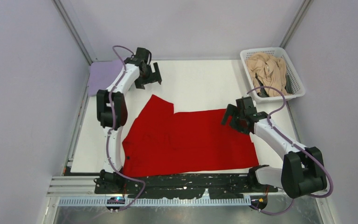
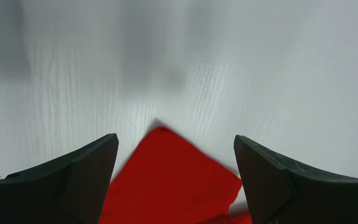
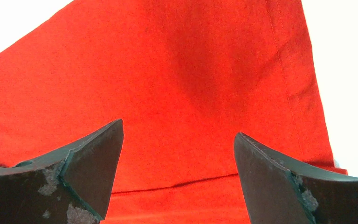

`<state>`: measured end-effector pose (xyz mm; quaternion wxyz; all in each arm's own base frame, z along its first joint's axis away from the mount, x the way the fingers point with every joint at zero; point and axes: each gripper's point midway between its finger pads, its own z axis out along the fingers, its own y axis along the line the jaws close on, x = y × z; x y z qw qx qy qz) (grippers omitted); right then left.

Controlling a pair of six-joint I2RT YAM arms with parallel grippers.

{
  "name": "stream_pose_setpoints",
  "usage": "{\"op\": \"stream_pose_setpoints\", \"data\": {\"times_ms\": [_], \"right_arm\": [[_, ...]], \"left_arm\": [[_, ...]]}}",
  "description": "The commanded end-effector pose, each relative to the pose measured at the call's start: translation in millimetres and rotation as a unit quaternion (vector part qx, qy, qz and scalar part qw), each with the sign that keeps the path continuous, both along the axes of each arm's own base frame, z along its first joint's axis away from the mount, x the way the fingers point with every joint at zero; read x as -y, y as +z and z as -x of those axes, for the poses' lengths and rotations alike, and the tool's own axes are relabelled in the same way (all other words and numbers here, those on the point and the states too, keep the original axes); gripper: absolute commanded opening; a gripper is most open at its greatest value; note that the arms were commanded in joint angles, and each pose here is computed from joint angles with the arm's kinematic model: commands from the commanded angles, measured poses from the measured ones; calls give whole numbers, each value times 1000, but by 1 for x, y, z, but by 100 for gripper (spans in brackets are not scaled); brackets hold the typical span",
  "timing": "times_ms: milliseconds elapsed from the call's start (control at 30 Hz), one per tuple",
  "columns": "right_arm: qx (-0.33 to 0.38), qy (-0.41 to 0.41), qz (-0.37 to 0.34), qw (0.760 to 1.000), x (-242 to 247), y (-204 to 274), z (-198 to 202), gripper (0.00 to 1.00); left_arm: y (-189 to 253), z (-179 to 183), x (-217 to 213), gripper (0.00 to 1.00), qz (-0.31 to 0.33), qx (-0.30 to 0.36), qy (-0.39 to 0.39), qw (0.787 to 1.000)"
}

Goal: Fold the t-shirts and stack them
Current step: Grab the side of the flattened tshirt furthest away from the robot with both arms

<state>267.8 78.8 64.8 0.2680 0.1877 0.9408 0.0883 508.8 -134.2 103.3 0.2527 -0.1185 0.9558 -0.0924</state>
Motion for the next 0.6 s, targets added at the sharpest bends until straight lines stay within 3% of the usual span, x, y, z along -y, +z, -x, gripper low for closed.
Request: {"op": "stream_pose_setpoints", "data": {"times_ms": [0,367,567], "right_arm": [[33,0,-16,999,-3,11,-25,95],[14,-14,-18,1000,1,-3,-31,95],[14,-11,-17,1000,1,-4,-30,95]], "left_arm": [[-23,4,7,100,16,-60,-40,997],[-58,31,28,100,75,-115,-64,989],[-64,42,29,83,59,-127,-62,988]]}}
